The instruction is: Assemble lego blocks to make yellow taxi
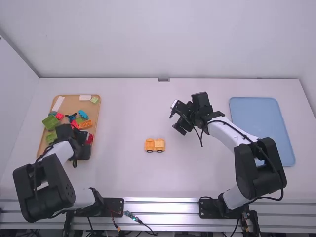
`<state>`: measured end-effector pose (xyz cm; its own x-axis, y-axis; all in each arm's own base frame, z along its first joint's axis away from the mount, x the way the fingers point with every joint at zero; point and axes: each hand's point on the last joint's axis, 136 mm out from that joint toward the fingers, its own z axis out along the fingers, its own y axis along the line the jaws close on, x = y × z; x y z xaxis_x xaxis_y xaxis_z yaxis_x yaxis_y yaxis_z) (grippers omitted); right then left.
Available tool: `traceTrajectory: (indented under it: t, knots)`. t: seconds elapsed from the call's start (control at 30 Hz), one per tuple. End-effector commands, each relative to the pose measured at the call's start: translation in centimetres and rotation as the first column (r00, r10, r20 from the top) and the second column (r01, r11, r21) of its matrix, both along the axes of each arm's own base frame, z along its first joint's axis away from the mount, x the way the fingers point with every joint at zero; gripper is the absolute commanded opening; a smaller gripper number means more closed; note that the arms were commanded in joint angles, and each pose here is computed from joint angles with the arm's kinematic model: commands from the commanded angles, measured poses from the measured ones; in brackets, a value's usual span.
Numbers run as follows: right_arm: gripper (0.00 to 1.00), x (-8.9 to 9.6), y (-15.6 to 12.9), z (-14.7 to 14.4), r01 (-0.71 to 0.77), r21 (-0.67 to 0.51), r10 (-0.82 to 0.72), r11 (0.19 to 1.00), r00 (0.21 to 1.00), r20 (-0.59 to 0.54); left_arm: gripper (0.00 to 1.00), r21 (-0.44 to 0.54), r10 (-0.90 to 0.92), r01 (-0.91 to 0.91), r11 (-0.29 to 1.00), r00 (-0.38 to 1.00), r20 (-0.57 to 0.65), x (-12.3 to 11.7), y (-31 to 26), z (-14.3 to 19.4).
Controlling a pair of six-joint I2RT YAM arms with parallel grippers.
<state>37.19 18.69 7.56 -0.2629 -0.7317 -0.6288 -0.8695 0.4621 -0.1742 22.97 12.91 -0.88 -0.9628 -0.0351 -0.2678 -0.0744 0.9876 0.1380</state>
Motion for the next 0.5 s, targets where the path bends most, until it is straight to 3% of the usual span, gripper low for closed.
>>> traceTrajectory:
  t: [0.0,0.33,0.47]
  knots:
    - [0.99,0.92,0.05,2.00,0.008,0.017,-0.008,1.000,0.999,0.045,0.42,-0.015,0.000,0.000,1.000,1.000,0.006,-0.56,-0.46,-0.50]
    - [0.99,0.96,0.09,2.05,0.007,0.018,-0.008,1.000,0.999,0.048,0.36,-0.012,0.012,-0.012,1.000,1.000,0.011,-0.70,-0.39,-0.74]
    - [0.99,0.96,0.09,2.05,0.007,0.018,-0.008,1.000,0.999,0.048,0.23,-0.012,0.011,-0.011,1.000,1.000,0.019,-0.53,-0.38,-0.71]
